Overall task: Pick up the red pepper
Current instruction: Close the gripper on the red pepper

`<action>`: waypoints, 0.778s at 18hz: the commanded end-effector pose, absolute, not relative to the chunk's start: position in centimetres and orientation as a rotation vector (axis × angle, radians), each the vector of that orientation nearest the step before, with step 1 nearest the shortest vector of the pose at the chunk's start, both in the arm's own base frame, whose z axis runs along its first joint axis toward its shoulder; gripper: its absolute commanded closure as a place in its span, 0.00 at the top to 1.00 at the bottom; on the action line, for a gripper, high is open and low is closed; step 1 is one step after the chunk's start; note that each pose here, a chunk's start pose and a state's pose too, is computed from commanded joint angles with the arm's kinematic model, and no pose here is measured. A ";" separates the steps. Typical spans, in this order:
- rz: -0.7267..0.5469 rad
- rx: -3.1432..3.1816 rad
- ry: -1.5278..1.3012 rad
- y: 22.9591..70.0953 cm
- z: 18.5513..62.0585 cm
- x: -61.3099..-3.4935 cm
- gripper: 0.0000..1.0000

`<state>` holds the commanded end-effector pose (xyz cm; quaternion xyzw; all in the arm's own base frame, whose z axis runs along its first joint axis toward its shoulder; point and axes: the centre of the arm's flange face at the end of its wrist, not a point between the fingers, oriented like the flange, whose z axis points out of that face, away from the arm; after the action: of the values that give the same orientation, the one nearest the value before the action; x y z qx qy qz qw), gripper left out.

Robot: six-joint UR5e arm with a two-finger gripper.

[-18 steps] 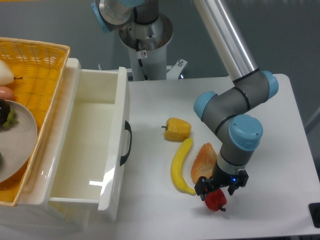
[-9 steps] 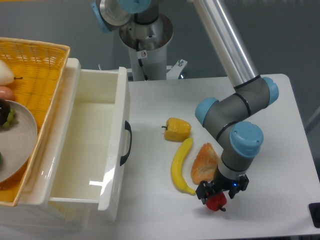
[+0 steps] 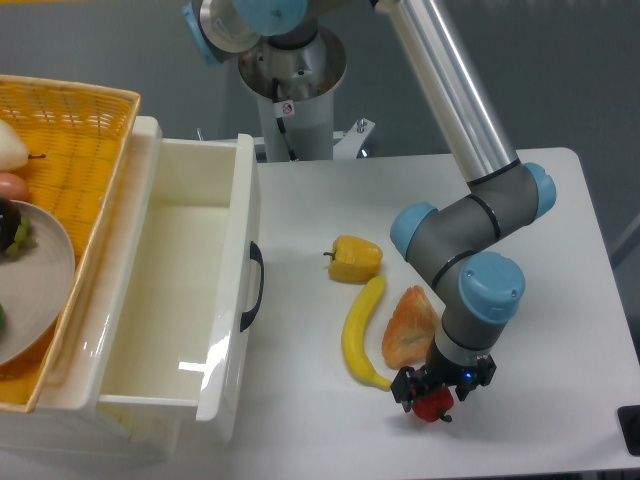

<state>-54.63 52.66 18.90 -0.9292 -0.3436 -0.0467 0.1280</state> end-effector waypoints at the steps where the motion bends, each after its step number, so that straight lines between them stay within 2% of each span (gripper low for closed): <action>1: -0.137 -2.704 -1.000 52.7 18.8 -54.6 1.00; 4: -0.135 -2.713 -0.978 52.6 18.8 -54.5 0.98; 8: -0.137 -2.714 -0.976 52.6 18.5 -54.5 0.87; 12: -0.137 -2.714 -0.976 52.6 18.5 -54.5 0.79; 14: -0.134 -2.712 -0.975 52.6 18.8 -54.5 0.70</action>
<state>-54.50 52.58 18.77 -0.9323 -0.3351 -0.0460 0.1278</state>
